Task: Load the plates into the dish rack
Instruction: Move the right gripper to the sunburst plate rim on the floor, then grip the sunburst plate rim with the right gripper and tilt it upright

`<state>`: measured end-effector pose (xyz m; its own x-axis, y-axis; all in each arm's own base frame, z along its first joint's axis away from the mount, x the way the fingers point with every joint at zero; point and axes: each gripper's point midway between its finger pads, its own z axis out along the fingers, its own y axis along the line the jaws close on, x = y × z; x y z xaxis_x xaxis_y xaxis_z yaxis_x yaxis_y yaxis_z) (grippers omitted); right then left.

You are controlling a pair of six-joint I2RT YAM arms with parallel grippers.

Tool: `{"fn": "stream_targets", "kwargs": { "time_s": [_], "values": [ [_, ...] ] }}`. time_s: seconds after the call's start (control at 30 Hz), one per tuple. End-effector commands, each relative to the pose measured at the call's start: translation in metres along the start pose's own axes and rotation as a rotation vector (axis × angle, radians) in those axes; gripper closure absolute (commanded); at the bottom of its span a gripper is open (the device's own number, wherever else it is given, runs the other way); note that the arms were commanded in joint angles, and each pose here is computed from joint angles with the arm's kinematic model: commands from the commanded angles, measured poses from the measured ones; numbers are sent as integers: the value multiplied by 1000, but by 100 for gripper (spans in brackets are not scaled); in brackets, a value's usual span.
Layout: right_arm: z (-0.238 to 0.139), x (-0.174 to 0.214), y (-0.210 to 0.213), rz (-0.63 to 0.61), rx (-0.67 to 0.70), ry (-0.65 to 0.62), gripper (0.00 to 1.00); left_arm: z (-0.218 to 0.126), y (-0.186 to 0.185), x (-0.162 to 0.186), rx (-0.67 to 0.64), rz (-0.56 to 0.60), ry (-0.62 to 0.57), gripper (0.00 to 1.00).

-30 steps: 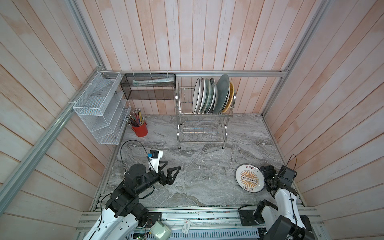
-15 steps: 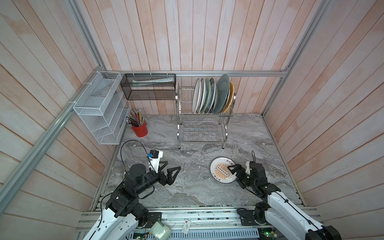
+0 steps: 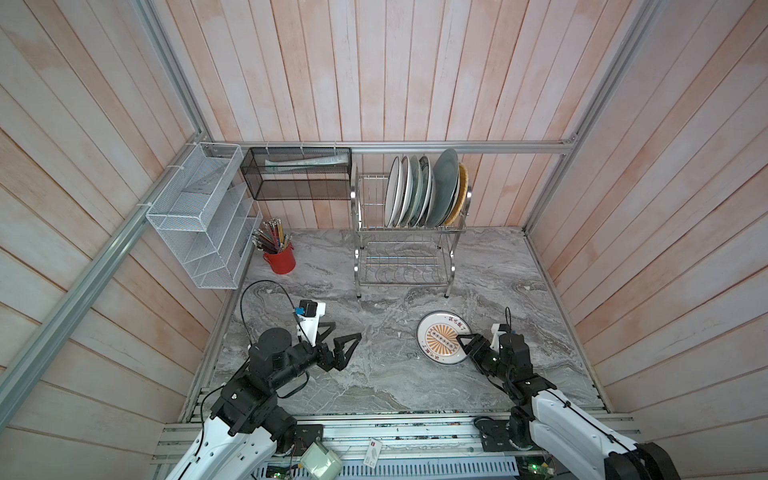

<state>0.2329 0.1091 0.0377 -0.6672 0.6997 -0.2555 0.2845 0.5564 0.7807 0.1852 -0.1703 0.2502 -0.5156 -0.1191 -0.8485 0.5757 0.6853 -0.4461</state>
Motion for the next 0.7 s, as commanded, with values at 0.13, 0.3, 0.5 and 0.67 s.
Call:
{"fn": "stream_targets", "kwargs": {
  "time_s": [0.13,0.3,0.5,0.67],
  "values": [
    [7,22,-55,17,218,85,46,-1,-3,-2,16,12,-15,0],
    [16,30,-59,20,245,156,63,-2,-4,-3,16,14,-22,0],
    [25,36,-65,42,255,192,84,-3,-4,-4,14,15,-26,0],
    [26,35,-62,31,247,199,100,-4,-3,-5,12,14,-31,0]
  ]
}}
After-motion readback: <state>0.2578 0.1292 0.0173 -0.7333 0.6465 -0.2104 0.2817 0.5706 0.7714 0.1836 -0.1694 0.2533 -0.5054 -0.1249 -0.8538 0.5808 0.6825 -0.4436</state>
